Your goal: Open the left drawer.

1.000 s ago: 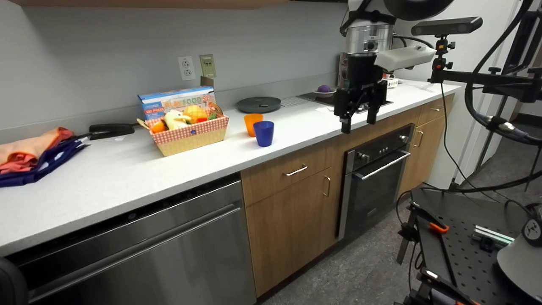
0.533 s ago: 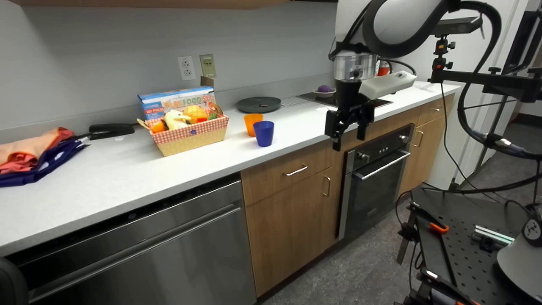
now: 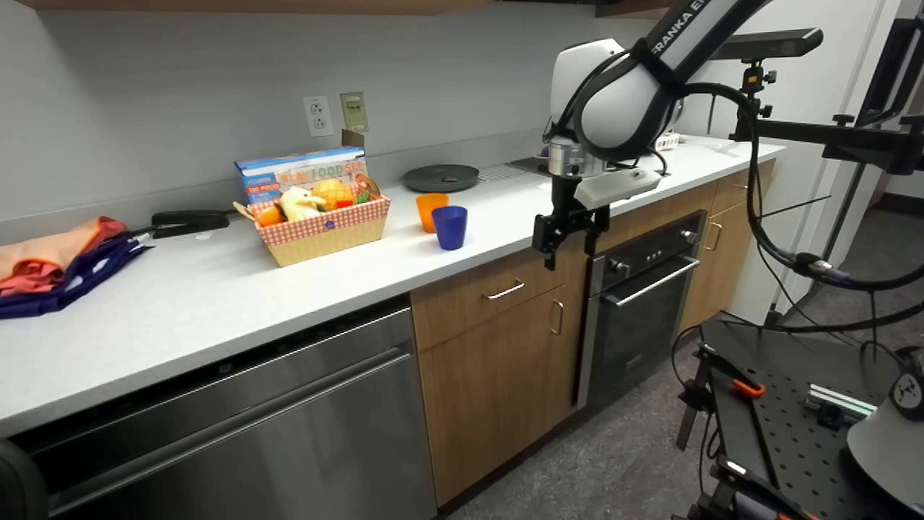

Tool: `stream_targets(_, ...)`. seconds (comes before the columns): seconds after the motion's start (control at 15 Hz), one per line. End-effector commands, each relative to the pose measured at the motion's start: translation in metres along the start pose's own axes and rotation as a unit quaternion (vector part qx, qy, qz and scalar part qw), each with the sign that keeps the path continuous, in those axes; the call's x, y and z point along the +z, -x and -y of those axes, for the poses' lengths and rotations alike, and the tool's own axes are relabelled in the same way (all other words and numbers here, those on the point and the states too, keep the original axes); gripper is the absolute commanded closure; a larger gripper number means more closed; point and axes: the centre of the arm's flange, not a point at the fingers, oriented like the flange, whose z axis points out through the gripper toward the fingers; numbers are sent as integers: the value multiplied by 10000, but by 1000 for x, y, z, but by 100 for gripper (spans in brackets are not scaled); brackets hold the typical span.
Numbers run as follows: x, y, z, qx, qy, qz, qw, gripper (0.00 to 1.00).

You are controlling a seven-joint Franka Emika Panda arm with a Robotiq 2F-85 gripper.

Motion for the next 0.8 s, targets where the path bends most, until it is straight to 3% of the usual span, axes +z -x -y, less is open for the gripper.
stream_targets(0.0, 29, -62, -23, 287, -2, 13, 9996, 0)
stream_targets(0.4, 63, -113, -30, 761, -37, 100, 9970, 0)
stream_targets(0.73, 77, -124, -18, 1216, -161, 188, 9923, 0)
